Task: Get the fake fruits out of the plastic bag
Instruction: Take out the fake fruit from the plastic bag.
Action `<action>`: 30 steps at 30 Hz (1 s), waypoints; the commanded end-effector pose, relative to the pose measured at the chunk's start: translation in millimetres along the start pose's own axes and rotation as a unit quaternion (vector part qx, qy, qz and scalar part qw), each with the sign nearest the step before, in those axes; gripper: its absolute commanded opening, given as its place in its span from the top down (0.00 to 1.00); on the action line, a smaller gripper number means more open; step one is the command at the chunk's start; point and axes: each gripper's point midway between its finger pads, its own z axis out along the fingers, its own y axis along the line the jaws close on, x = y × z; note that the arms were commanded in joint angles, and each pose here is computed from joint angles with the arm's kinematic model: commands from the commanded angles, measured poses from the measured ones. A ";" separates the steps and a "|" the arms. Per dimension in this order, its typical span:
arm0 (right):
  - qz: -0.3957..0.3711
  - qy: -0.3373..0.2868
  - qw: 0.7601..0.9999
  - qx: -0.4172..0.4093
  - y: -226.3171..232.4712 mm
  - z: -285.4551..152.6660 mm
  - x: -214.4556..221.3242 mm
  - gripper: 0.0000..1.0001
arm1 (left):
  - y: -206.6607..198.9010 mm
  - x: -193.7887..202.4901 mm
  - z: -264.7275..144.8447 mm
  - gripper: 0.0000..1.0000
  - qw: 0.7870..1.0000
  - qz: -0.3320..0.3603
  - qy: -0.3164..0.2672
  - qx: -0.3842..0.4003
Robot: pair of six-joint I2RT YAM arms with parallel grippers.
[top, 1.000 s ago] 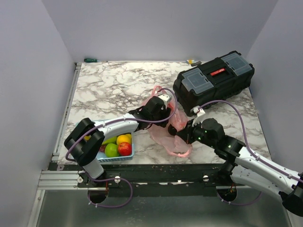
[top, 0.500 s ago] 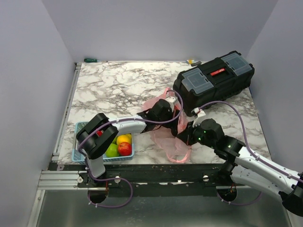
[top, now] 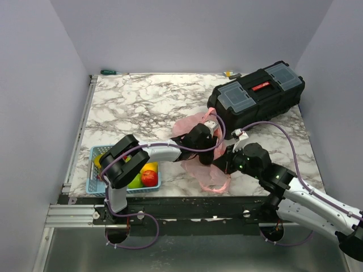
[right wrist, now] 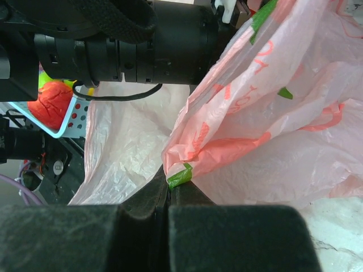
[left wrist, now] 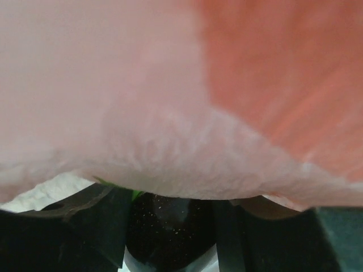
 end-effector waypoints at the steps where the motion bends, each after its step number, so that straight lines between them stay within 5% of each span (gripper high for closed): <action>1: -0.005 -0.008 1.000 0.001 -2.1 -2.8 -0.5 0.99 | 16.7 16.8 -12.3 0.63 0.998 0.028 0.031 -0.038; 11: -0.008 0.001 1.000 0.005 -4.1 1.9 3.2 0.99 | -14.7 -21.8 -90.2 0.80 0.998 0.047 -0.037 0.020; 21: -0.008 0.003 1.000 0.008 -5.4 3.7 4.2 0.99 | -31.2 -35.0 -171.7 0.84 0.991 0.051 -0.104 0.066; 25: -0.008 0.005 1.000 0.008 -5.4 4.3 4.7 0.99 | -2.1 -38.6 -207.0 0.95 0.989 0.053 -0.139 -0.004; 30: -0.008 0.004 1.000 0.006 -5.1 4.1 5.0 0.99 | 58.5 -36.3 -254.7 0.95 0.969 0.042 -0.192 -0.149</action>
